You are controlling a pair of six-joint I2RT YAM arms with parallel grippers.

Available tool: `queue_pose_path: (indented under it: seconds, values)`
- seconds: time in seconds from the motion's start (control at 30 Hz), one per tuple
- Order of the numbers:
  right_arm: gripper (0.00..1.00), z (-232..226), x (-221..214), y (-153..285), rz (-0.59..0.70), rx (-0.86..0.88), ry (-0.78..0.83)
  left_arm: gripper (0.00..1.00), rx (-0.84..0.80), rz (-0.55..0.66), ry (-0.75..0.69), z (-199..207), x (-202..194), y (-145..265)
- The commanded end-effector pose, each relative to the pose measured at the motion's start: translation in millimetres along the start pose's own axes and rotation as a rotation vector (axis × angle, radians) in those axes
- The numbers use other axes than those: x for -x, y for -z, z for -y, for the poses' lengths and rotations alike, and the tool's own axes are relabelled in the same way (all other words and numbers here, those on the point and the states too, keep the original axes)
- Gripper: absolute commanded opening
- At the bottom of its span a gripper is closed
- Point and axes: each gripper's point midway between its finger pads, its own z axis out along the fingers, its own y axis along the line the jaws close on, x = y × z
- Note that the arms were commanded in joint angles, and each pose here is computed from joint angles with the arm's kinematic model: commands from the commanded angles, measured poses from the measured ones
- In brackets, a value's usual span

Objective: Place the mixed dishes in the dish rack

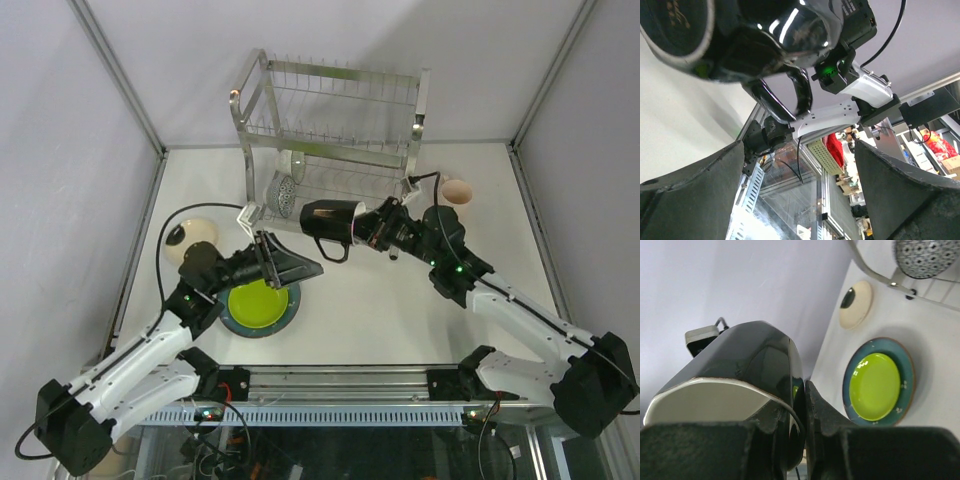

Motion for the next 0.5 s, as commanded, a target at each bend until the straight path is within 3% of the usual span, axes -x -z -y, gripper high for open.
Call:
queue_pose_path:
  seconds: [0.0,0.47]
  values:
    - [0.00,-95,21,3,0.068,0.314,0.038,0.93,-0.104,0.066,-0.050,38,26,-9]
    - [0.00,-118,-1,-17,0.037,0.511,0.135,0.82,-0.309,0.108,0.033,81,47,-13]
